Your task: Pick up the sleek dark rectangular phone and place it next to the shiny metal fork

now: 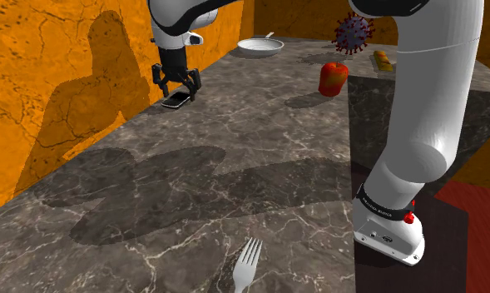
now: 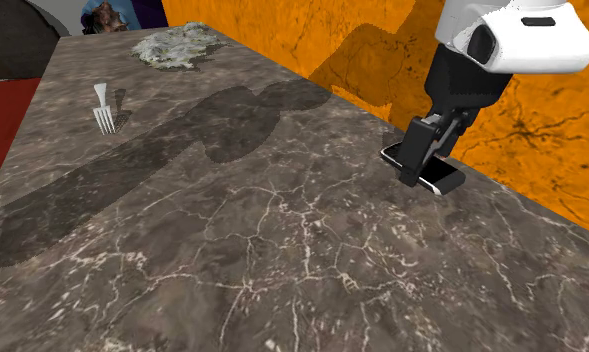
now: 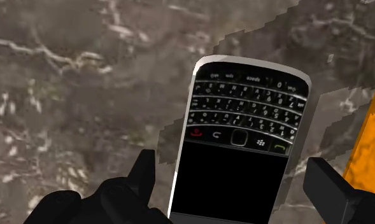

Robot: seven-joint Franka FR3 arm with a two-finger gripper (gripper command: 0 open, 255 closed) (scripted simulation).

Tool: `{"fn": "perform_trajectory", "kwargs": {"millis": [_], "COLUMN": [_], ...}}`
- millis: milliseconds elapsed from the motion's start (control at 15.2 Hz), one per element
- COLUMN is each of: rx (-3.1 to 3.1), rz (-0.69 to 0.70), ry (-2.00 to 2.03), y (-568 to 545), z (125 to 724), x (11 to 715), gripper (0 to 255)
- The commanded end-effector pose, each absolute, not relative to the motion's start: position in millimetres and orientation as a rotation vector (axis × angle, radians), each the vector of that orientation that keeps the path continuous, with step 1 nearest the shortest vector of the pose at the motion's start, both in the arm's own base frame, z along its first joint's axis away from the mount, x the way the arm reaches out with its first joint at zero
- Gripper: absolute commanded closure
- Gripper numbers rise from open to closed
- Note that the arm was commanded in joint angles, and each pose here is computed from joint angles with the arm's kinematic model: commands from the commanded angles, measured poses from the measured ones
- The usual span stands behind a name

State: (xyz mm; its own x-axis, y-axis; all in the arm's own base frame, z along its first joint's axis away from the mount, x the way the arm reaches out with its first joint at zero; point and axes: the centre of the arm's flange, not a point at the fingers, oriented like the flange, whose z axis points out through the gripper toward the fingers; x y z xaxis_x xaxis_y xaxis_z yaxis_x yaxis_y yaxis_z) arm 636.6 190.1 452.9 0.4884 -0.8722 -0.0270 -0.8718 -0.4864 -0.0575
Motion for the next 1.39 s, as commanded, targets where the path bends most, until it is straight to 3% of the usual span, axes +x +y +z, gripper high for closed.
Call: {"fn": "perform_trajectory", "kwargs": {"millis": [0,66,660,1320], "rx": [-2.655,-2.655,-2.655,-2.655], "rz": [-0.009,-0.009,-0.009,-0.009], "ry": [1.558,1.558,1.558,1.558], "y": [190,190,190,190], "z": [453,453,453,506], "x": [637,637,637,637], "gripper": [0,255,255,255]}}
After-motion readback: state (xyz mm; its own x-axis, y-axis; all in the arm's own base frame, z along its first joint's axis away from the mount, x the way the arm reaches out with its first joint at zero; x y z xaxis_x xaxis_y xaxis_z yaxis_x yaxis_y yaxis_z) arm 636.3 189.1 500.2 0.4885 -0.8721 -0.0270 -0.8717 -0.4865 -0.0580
